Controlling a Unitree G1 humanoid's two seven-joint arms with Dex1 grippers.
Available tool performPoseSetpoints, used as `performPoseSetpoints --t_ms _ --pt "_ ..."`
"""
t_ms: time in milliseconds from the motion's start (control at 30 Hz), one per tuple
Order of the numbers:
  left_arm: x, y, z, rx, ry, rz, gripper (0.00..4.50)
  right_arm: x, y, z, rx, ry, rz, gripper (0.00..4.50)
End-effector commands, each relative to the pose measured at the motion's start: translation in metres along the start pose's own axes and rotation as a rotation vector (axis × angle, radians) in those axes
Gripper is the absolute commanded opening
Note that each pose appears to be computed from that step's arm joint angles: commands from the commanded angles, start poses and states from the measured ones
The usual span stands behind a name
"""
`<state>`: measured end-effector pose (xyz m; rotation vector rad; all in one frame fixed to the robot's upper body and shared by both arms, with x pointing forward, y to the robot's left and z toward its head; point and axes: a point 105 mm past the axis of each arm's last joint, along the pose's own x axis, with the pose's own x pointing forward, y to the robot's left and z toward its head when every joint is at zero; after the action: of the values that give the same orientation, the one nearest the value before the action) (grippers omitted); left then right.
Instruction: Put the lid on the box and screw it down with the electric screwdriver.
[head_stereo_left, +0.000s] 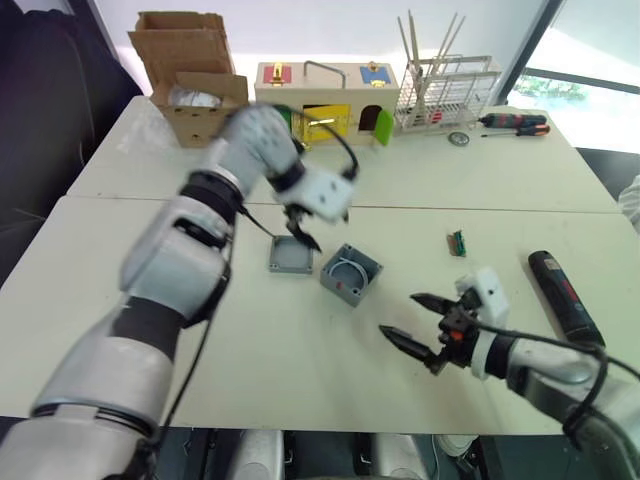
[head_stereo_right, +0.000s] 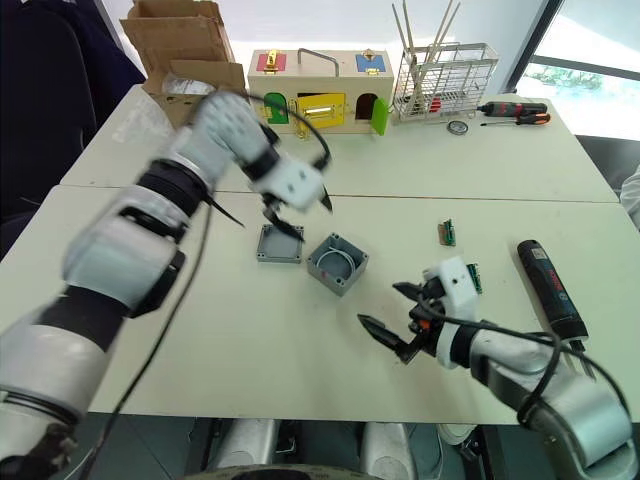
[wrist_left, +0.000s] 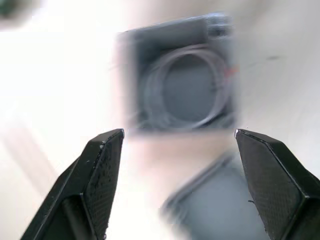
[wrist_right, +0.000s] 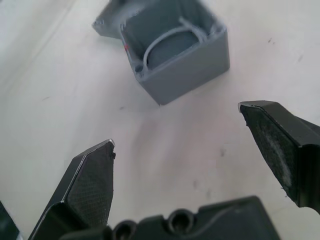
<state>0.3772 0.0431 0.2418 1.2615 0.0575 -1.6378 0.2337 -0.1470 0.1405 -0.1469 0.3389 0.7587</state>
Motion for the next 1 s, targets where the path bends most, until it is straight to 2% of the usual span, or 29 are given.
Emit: performPoseSetpoints --t_ms 33,100,200,300,400,567,833,1000 --pt "-0.029 0.013 -0.007 -0.223 -0.078 0.258 3.71 -0.007 -0.004 0.032 -0.031 -0.083 0.069 4.50" --pt "-0.045 0.012 -0.029 -0.480 -0.039 0.425 3.71 -0.008 -0.010 0.044 -0.069 -0.080 0.100 4.50" --pt "-0.055 -0.004 -0.047 -0.862 0.004 0.593 3.71 -0.005 -0.018 0.066 -0.134 -0.090 0.146 4.50" --pt "-0.042 -0.031 -0.056 -1.174 0.069 0.678 3.71 0.004 -0.021 0.082 -0.202 -0.096 0.196 4.50" --pt "-0.020 -0.055 -0.059 -1.350 0.119 0.699 3.71 0.018 -0.021 0.090 -0.222 -0.117 0.234 4.50" --pt "0.006 -0.077 -0.064 -1.481 0.194 0.716 3.71 0.031 -0.020 0.083 -0.230 -0.104 0.259 4.50" --pt "0.008 -0.089 -0.083 -1.512 0.341 0.772 3.71 0.030 -0.009 0.081 -0.222 -0.108 0.282 4.50" --pt "0.022 -0.096 -0.084 -1.536 0.348 0.704 3.71 0.027 0.004 0.071 -0.206 -0.066 0.318 4.50"
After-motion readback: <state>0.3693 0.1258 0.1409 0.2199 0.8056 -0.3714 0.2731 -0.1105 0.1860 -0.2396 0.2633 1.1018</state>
